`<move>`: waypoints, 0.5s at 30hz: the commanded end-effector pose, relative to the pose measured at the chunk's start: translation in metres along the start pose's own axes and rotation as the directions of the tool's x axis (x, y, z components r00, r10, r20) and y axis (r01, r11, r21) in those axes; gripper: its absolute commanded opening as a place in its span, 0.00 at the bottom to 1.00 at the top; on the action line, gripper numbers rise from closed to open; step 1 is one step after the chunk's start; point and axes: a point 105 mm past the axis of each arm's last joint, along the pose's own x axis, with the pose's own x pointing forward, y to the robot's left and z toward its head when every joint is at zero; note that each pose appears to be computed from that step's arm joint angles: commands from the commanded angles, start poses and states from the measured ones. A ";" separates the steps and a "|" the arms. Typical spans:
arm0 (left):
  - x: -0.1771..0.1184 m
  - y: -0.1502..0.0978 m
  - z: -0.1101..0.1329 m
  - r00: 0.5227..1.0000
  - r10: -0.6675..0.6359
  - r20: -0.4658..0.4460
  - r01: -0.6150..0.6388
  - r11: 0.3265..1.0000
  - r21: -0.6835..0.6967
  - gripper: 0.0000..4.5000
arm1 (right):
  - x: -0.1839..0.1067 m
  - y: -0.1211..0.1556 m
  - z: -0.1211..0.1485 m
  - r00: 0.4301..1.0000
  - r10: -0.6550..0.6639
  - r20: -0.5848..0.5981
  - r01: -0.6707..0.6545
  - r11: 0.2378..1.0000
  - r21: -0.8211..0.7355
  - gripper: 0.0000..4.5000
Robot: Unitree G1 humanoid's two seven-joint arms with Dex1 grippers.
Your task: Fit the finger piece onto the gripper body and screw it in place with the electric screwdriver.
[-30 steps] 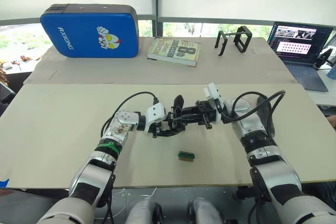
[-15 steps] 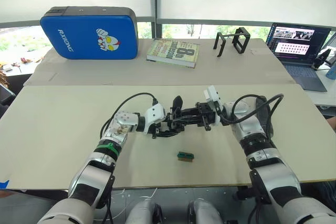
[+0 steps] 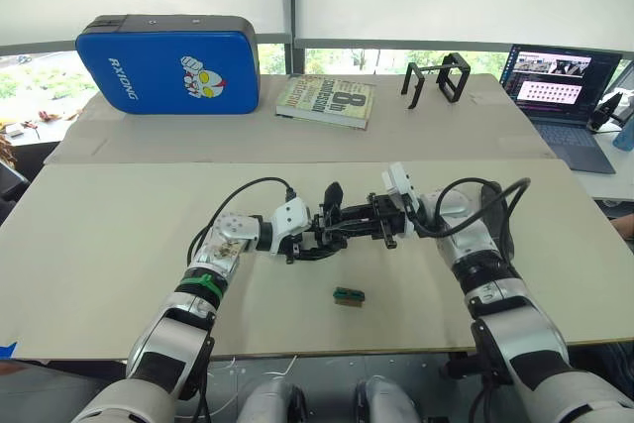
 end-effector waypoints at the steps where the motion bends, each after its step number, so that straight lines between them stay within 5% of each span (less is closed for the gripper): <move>1: 0.000 -0.001 0.014 0.999 -0.033 0.026 0.031 0.998 0.063 0.51 | -0.018 0.015 -0.060 0.977 -0.018 -0.215 0.055 0.984 0.169 0.08; 7: 0.000 -0.002 0.014 0.999 -0.035 0.026 0.034 0.997 0.065 0.51 | -0.021 0.021 -0.063 0.952 0.112 -0.284 -0.043 0.970 0.241 0.08; 15: -0.001 -0.003 0.013 0.999 -0.035 0.023 0.034 0.997 0.065 0.51 | -0.020 0.024 -0.066 0.948 0.130 -0.292 -0.047 0.960 0.276 0.08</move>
